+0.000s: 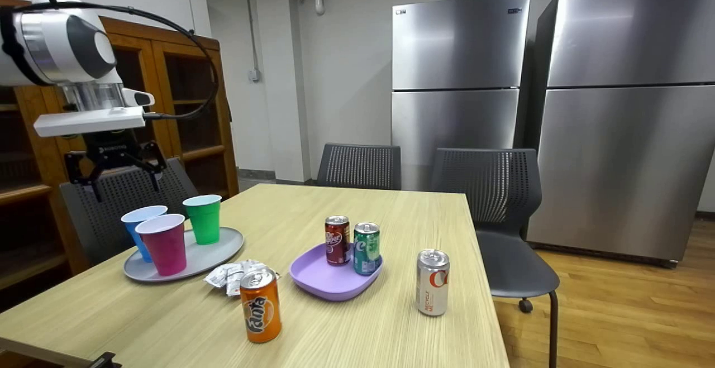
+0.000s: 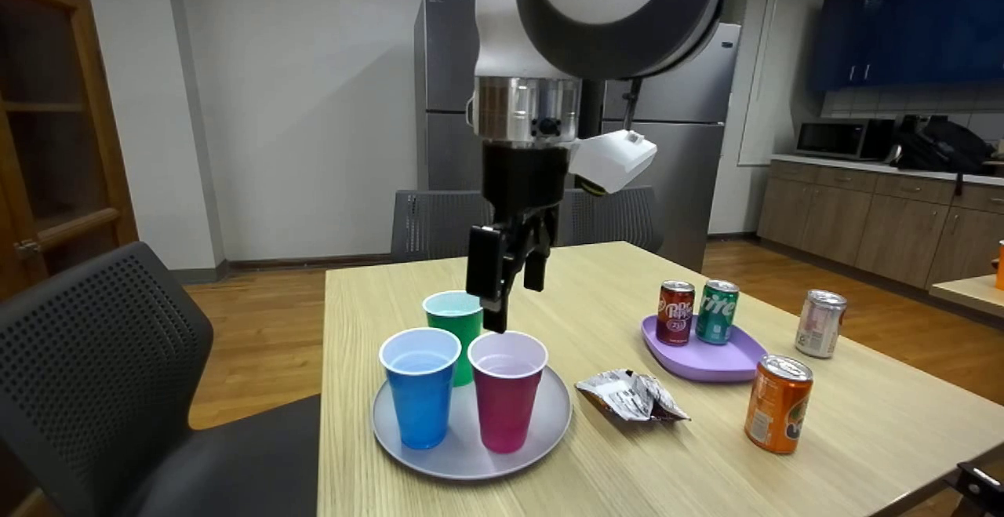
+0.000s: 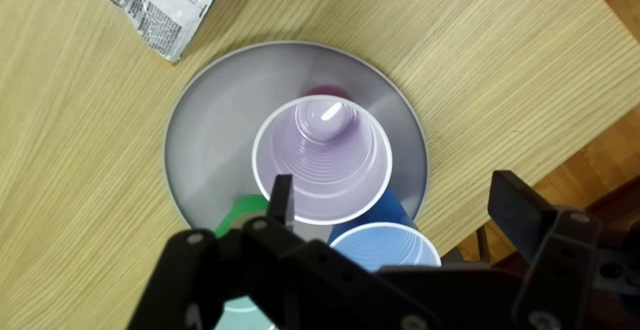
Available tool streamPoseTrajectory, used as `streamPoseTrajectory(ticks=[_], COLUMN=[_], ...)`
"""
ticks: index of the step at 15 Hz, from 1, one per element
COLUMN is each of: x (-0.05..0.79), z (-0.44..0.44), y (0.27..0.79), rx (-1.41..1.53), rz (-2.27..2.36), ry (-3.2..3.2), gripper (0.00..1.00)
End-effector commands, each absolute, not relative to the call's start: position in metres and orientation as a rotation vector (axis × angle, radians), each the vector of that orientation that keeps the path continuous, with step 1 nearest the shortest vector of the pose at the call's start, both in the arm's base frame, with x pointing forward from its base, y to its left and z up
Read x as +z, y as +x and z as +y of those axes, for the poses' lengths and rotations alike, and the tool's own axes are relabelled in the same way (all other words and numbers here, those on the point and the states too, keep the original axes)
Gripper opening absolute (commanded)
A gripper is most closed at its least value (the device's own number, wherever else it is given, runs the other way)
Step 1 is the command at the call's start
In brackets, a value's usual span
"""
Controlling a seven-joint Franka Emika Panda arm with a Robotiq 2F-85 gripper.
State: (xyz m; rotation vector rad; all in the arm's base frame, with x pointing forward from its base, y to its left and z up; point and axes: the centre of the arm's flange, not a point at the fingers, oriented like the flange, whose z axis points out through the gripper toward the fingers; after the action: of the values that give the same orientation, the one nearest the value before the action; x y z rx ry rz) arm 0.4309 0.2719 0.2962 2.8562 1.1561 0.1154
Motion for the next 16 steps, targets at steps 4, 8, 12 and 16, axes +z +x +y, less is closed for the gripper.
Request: streamPoseTrajectory(ticks=[4,8,12,16], x=[0.335,0.334,0.322,0.309], z=[0.200,0.149,0.094,0.049], y=[0.395,0.386,0.379,0.375], rx=[0.137,0.115,0.066,0.022], rz=[1.070,0.953,0.818,0.701], ry=[2.923,2.974,3.020,3.058], gripper=[1.00,1.00,1.00,1.00])
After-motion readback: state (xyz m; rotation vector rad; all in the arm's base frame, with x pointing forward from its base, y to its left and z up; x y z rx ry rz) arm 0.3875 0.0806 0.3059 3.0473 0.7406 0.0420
